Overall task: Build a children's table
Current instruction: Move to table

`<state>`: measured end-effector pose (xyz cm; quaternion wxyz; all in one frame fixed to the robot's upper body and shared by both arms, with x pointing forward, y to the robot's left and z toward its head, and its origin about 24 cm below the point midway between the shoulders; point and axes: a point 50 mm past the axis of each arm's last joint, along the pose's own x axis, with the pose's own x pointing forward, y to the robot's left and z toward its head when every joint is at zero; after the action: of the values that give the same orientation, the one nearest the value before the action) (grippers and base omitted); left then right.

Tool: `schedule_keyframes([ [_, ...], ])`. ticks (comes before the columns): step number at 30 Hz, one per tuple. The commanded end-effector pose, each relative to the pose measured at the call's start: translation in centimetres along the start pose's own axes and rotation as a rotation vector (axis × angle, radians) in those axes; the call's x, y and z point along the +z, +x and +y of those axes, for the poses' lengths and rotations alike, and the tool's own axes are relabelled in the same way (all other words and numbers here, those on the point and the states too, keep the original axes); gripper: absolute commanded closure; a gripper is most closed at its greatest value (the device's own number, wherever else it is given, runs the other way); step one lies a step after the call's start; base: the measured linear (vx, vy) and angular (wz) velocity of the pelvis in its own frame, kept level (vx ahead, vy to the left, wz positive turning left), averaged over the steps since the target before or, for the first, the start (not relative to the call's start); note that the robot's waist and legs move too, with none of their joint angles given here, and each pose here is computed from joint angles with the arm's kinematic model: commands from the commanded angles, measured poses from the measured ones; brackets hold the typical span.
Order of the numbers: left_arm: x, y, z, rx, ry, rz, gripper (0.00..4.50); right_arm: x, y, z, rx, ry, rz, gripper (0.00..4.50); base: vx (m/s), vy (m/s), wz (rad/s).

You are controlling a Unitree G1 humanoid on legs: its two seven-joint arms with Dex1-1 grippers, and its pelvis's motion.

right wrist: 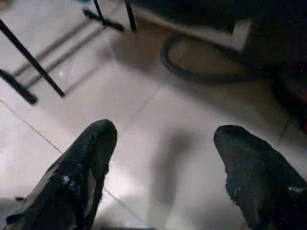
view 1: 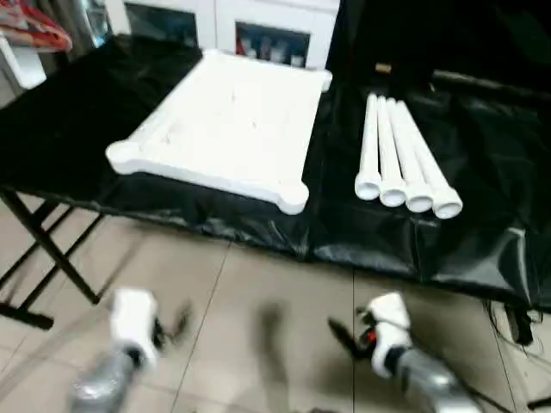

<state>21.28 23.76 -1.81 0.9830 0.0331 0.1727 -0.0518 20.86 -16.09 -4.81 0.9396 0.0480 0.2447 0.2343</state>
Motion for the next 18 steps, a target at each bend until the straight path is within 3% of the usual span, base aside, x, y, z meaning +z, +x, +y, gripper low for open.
schedule_keyframes([
  [1, 1.4, -0.4, 0.5, 0.052, 0.011, -0.057, 0.46, 1.5, -1.0, 0.1, 0.013, -0.028, -0.038, 0.78, 0.0, 0.0, 0.0],
  [9, 5.6, -2.8, -0.5, 0.004, -0.048, -0.218, 0.46, 5.1, -4.0, 2.0, 0.121, -0.047, -0.132, 0.78, 0.0, 0.0, 0.0],
  [12, 7.3, -3.6, -1.2, 0.013, 0.008, -0.269, 0.46, 7.7, -4.8, 2.6, 0.163, -0.011, -0.295, 0.78, 0.0, 0.0, 0.0],
  [14, 8.6, -3.8, -1.4, 0.034, 0.043, -0.313, 0.46, 9.0, -4.9, 2.4, 0.15, -0.008, -0.358, 0.78, 0.0, 0.0, 0.0],
  [17, 10.1, -3.7, -1.3, 0.096, 0.086, -0.328, 0.46, 10.9, -3.8, 1.0, 0.0, -0.005, -0.404, 0.78, 0.0, 0.0, 0.0],
  [18, 10.1, -3.7, -1.3, 0.096, 0.086, -0.328, 0.46, 10.9, -3.8, 1.0, 0.0, -0.005, -0.404, 0.78, 0.0, 0.0, 0.0],
])
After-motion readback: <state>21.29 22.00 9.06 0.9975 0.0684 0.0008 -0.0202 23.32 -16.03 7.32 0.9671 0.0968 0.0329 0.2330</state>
